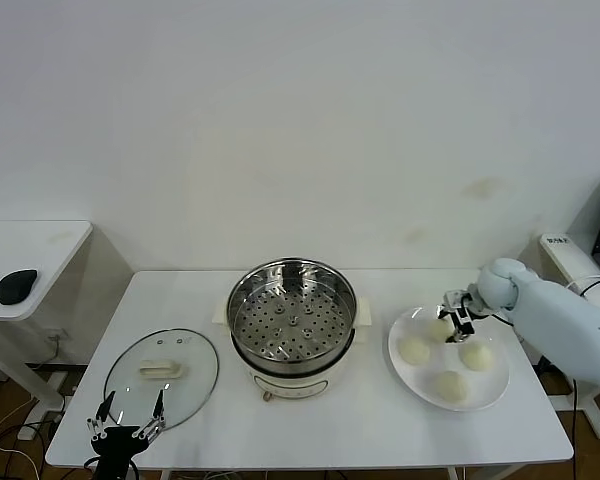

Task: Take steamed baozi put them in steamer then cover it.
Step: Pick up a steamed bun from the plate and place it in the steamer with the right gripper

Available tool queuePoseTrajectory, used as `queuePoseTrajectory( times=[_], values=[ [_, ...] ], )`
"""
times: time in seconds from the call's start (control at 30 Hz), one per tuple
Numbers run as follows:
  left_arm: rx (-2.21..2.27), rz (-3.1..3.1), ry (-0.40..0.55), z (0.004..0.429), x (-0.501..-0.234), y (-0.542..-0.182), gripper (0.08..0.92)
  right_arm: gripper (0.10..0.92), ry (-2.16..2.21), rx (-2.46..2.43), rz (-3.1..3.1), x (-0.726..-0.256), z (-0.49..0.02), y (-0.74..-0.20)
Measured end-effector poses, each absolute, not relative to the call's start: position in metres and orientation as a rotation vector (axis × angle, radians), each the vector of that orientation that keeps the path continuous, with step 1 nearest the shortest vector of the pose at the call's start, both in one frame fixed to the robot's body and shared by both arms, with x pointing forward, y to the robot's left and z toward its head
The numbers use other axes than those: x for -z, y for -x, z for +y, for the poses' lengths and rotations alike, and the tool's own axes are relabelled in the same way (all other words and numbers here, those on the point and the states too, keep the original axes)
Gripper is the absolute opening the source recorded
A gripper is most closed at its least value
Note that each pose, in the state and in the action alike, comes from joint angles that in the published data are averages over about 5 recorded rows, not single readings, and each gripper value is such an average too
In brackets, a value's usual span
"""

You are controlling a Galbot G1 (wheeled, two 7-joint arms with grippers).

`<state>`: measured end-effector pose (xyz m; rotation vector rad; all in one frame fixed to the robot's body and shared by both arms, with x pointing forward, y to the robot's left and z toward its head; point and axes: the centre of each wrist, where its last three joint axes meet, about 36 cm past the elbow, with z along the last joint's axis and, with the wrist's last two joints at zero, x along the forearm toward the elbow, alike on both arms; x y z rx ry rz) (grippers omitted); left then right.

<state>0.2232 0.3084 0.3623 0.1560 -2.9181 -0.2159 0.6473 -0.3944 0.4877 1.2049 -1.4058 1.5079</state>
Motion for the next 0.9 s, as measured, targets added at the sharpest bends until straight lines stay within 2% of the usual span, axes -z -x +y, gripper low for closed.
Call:
queuePoseTrajectory(
  times=[0.23,0.4,0.67,0.9],
  values=[
    [0.216,-2.927,-0.152,0.309,-0.364,-0.226,0.823,0.588,-1.216,-1.540,-1.459,-0.539,-0.395,-0.644],
    [0.212,-2.931,-0.143,0.309,-0.364,-0.229,0.823,0.589,-1.256,-1.595,-1.497,-0.584,-0.378,-0.644],
    [0.211,-2.938,-0.136,0.311,-0.366,-0.231,0.823,0.593,-1.365,-1.716,-1.525,-0.653,-0.318,-0.650],
    [0.212,-2.952,-0.148,0.314,-0.369,-0.235,0.823,0.594,-1.518,-1.821,-1.497,-0.683,-0.242,-0.658]
  ],
)
